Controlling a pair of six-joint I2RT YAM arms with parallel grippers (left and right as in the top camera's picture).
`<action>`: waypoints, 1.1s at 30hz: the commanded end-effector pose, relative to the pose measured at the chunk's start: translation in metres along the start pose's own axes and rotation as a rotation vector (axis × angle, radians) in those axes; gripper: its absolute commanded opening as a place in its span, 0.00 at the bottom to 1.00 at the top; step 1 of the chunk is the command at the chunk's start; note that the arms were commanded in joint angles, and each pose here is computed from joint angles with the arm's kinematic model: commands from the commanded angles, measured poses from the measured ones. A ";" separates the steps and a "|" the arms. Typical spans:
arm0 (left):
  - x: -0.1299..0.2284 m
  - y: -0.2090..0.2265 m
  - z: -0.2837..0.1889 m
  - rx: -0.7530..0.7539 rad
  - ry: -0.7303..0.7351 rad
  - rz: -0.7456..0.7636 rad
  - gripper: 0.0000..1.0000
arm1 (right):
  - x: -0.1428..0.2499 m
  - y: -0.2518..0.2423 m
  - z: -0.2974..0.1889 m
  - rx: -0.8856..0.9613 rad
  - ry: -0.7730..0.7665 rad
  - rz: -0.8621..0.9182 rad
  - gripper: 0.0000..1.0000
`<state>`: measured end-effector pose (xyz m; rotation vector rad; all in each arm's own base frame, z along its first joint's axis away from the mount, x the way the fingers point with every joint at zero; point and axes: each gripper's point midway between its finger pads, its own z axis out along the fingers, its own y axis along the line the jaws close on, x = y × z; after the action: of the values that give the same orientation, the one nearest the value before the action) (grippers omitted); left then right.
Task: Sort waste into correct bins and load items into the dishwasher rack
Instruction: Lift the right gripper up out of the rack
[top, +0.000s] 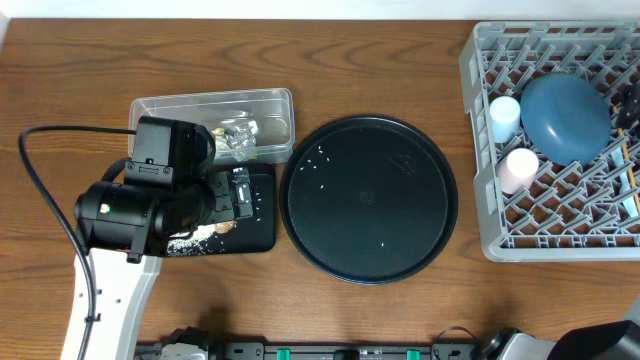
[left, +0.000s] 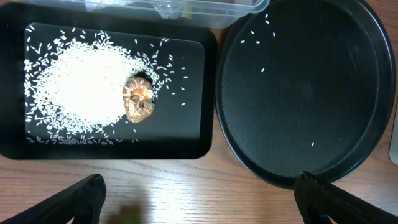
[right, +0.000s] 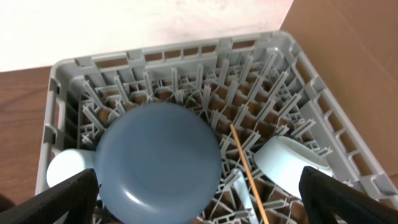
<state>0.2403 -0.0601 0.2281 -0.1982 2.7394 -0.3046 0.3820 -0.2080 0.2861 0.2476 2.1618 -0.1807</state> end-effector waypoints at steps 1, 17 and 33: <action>-0.001 0.001 -0.001 -0.011 -0.005 0.004 0.98 | 0.003 0.005 -0.001 -0.019 0.015 0.019 0.99; -0.001 0.001 -0.001 -0.011 -0.005 0.004 0.98 | 0.009 0.040 -0.054 -0.063 0.040 -0.001 0.99; -0.001 0.001 -0.001 -0.011 -0.005 0.004 0.98 | -0.018 0.171 -0.251 -0.337 -0.394 -0.270 0.99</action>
<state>0.2404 -0.0600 0.2281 -0.1988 2.7389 -0.3043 0.2636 -0.0091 0.4151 -0.2054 1.8822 -0.0371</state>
